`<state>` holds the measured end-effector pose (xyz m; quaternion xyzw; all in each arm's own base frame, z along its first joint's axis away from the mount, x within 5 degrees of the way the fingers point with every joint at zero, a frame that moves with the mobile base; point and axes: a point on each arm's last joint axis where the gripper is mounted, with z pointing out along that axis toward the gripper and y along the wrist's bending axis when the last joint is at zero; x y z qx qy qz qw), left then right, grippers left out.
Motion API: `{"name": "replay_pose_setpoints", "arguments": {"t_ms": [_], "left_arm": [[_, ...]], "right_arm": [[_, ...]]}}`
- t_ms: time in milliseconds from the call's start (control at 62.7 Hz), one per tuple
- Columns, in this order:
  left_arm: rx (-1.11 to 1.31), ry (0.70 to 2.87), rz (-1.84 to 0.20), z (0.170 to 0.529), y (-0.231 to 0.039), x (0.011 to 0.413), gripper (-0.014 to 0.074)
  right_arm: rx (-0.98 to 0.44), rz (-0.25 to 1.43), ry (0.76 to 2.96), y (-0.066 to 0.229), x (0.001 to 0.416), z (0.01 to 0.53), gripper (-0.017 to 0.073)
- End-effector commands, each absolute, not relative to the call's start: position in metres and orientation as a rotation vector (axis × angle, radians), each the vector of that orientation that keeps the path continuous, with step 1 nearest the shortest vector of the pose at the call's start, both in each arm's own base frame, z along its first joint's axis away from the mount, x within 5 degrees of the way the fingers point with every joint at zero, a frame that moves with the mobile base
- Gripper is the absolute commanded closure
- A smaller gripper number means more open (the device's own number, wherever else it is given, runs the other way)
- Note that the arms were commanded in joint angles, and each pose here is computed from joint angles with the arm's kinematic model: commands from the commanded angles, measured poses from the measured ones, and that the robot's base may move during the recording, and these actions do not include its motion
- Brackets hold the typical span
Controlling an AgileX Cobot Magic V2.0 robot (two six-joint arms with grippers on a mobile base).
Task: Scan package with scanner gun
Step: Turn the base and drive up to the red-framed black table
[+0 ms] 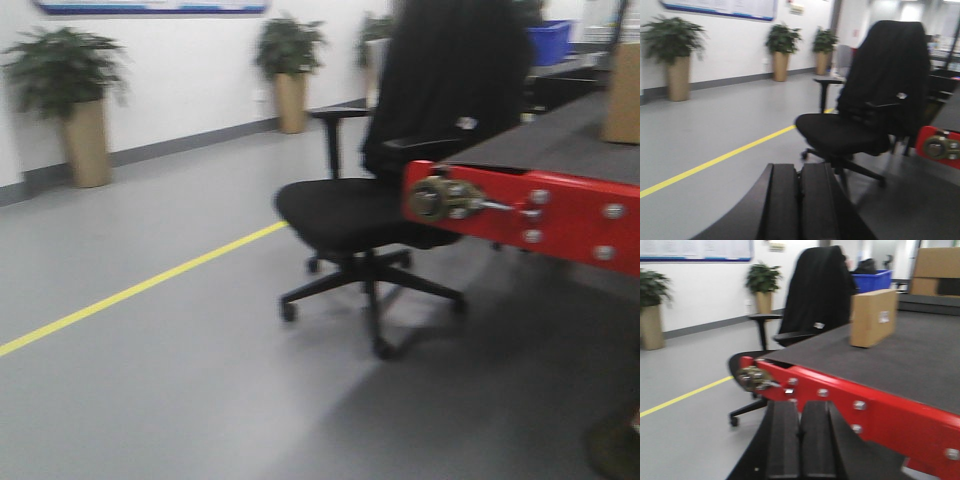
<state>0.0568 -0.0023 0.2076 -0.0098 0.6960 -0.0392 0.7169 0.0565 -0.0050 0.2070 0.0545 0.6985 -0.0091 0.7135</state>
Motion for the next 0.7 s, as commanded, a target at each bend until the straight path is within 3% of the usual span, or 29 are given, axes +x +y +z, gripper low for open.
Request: {"name": "replay_pose_setpoints", "arguments": {"t_ms": [0, 686], "left_arm": [[-0.023, 1.519, -0.089, 0.2101, -0.0023, 0.0563, 0.0704], [-0.023, 1.519, -0.089, 0.2101, -0.0023, 0.0563, 0.0704]], "right_arm": [[0.123, -0.021, 1.53, -0.0052, 0.0562, 0.2086, 0.0722], [0.123, -0.021, 1.53, -0.0052, 0.0562, 0.2086, 0.0722]]}}
